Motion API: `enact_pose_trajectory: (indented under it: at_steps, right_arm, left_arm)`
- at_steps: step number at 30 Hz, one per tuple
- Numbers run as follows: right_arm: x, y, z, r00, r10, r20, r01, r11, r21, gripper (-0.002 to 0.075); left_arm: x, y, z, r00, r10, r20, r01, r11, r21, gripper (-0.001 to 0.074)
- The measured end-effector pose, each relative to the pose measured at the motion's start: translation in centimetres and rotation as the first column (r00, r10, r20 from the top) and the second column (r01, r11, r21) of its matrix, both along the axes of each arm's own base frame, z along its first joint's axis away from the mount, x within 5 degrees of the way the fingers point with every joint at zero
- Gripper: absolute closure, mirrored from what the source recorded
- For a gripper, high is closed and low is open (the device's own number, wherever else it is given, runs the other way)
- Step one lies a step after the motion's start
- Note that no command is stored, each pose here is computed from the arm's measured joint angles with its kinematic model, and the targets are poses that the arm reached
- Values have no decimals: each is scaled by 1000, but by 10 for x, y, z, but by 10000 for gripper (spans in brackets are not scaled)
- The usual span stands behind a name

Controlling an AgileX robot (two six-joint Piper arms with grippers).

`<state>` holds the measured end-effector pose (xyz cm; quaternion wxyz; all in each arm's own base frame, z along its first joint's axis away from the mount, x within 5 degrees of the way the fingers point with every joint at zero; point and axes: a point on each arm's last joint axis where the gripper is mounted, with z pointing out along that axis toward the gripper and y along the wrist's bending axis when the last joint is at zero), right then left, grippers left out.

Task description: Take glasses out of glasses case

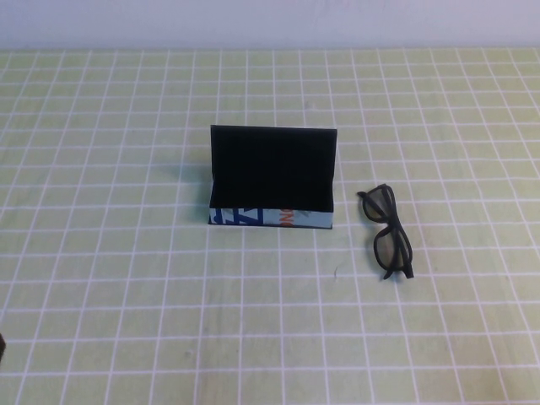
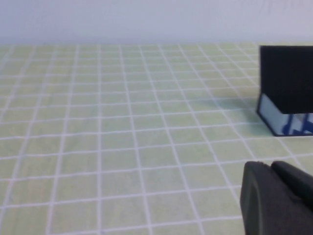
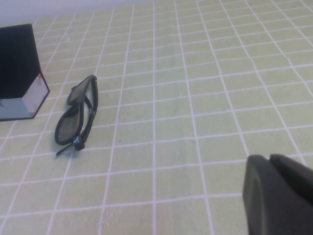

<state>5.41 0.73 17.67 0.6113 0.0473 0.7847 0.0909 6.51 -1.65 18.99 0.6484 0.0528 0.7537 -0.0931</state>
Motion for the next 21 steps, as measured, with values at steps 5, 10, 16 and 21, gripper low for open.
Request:
enact_pose_trajectory:
  at_steps: [5,10,16,21]
  right_arm:
    - [0,0,0,1000,0,0,0,1000,0,742]
    - [0,0,0,1000,0,0,0,1000,0,742]
    - [0,0,0,1000,0,2,0,1000,0,742]
    - [0,0,0,1000,0,2,0,1000,0,742]
  left_arm:
    - [1,7,1,997,66,38,-69,993,93,739]
    - [-8,9,-4,998,68,15,-70,991,111,739]
    - [-12,9,-16,992,71,-109,-57,991,122,739]
    - [-13,9,-16,990,73,-118,-60,992,111,739]
